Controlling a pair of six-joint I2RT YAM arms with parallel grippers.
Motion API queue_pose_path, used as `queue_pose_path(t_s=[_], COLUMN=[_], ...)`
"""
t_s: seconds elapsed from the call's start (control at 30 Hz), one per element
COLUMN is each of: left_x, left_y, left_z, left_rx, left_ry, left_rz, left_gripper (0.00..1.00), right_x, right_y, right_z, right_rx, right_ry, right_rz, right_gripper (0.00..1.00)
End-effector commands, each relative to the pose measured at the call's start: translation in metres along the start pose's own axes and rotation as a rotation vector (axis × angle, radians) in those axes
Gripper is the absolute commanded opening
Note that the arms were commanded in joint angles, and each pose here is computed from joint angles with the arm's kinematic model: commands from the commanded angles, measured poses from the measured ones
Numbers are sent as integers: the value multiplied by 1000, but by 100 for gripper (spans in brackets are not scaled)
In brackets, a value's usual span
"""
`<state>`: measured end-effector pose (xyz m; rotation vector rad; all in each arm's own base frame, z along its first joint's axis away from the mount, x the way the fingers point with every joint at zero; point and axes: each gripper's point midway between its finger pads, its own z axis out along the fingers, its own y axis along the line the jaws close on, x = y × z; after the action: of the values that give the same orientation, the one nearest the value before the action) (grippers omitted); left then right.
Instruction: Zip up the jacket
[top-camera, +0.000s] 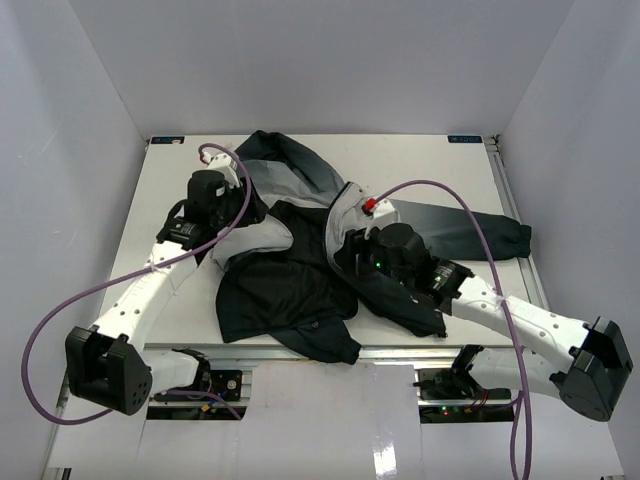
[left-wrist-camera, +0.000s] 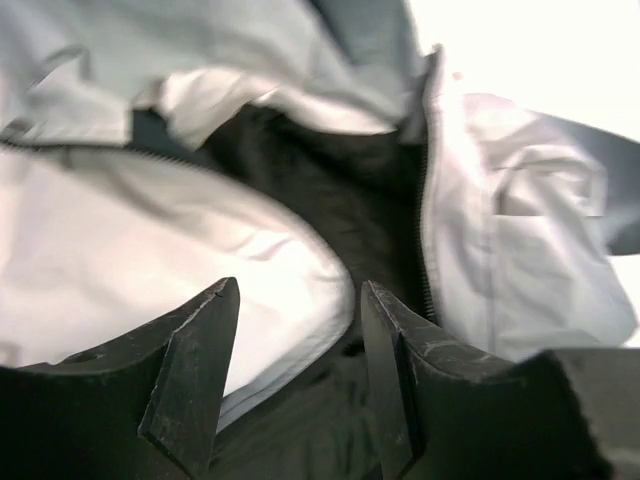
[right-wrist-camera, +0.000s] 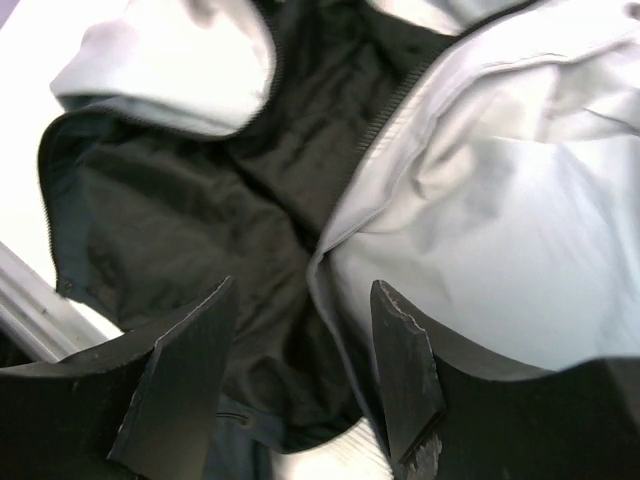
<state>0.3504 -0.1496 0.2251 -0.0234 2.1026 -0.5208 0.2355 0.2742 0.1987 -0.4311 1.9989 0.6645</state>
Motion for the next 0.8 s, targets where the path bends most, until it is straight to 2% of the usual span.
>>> queue_pose_path(t_s=[0.0, 0.1, 0.2, 0.4, 0.53, 0.77], left_x=[25, 32, 41, 44, 43, 75], left_y=[43, 75, 101, 143, 149, 170], left_z=[0, 5, 11, 6, -5, -6], left_rx=[-148, -195, -238, -269, -267, -302], left_ry=[104, 123, 131, 156, 134, 187], left_rz=[-49, -116, -172, -318, -341, -407], left_gripper=[62, 60, 60, 57, 60, 62], right_x=[0, 17, 28, 67, 86, 128], right_y=[59, 100, 137, 187, 222, 260], right_z=[3, 1, 2, 31, 46, 89], right_rx=[-124, -163, -182, -82, -81, -34], right_ry=[-15, -15, -7, 34, 34, 104], right_rz=[-87, -207, -262, -327, -333, -329], right_gripper=[62, 62, 60, 59, 60, 69])
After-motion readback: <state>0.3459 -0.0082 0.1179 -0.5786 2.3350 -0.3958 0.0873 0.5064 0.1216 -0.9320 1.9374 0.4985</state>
